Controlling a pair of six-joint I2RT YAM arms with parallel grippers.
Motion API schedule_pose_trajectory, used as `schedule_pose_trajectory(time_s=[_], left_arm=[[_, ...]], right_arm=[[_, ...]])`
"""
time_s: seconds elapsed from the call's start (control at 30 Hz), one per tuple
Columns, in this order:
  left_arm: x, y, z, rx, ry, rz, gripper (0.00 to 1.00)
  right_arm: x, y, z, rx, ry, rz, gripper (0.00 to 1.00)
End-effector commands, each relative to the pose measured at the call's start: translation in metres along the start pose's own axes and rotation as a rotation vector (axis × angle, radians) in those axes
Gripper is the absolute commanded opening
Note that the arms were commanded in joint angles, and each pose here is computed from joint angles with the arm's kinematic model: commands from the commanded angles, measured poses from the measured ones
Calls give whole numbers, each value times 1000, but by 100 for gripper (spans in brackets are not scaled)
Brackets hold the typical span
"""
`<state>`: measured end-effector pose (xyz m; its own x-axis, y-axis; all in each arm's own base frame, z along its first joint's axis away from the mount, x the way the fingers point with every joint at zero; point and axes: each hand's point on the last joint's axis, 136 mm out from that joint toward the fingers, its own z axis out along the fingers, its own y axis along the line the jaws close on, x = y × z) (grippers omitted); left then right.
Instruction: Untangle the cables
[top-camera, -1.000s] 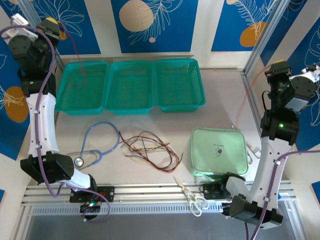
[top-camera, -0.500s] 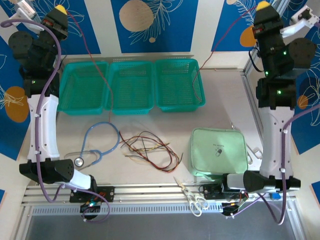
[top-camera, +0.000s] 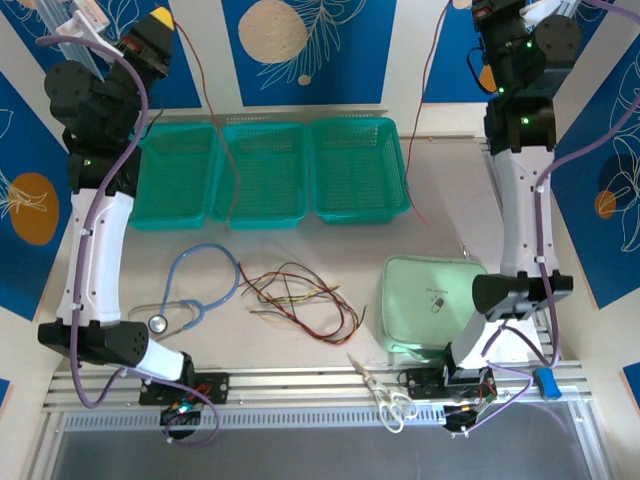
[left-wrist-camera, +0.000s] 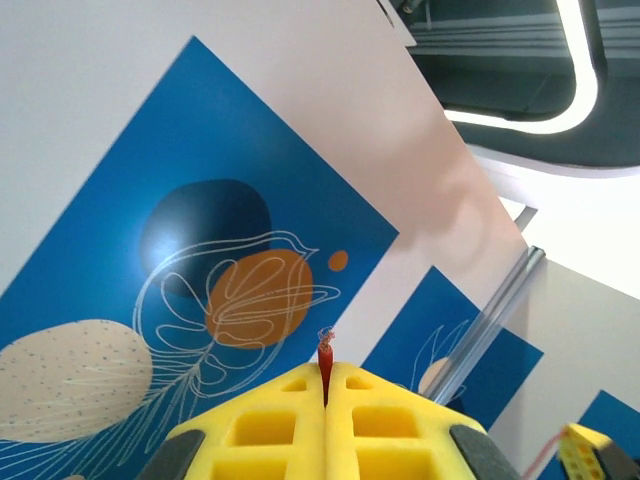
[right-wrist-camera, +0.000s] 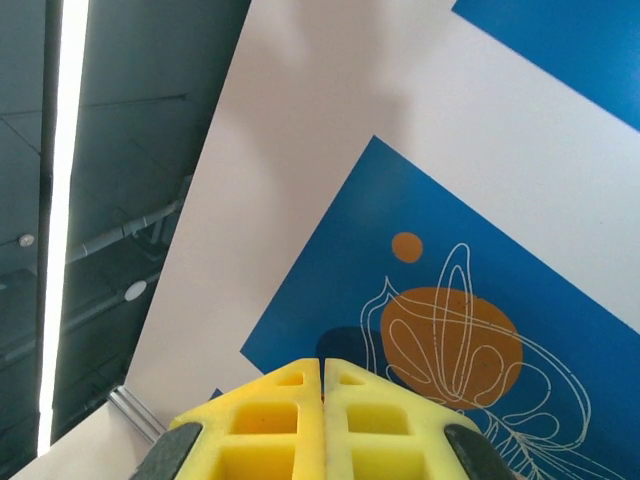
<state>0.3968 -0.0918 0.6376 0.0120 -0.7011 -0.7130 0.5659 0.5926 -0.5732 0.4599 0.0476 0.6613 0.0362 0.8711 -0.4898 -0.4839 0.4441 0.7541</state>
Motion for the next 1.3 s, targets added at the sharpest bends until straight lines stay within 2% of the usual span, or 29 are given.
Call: schedule_pose_trajectory(time_s=[0.0, 0.17, 0.33, 0.47, 0.6, 0.7, 0.8, 0.93, 1.13, 1.27], left_arm=[[-8, -31, -3, 96, -28, 17, 0], [-4, -42, -1, 124, -16, 7, 0], [-9, -53, 2, 146, -24, 18, 0], [-6, -58, 5, 158, -18, 15, 0], [2, -61, 6, 167, 3, 9, 0], [11, -64, 10, 186, 15, -14, 0], [17, -71, 17, 225, 36, -47, 0], [23, -82, 22, 251, 51, -48, 0], [38, -93, 29, 280, 66, -58, 0], [51, -103, 37, 303, 82, -57, 0]], right_arm=[[-10, 34, 0, -67, -27, 3, 0], [-7, 30, 10, -63, -24, 6, 0], [7, 4, 20, 6, -2, -27, 0], [46, -37, 27, 102, 90, -65, 0], [104, -83, 23, 204, 190, -155, 0], [148, -129, 9, 300, 237, -233, 0], [187, -175, -11, 350, 276, -234, 0], [230, -227, -38, 476, 383, -285, 0], [275, -303, -86, 770, 555, -360, 0], [296, -331, -107, 891, 663, -437, 0]])
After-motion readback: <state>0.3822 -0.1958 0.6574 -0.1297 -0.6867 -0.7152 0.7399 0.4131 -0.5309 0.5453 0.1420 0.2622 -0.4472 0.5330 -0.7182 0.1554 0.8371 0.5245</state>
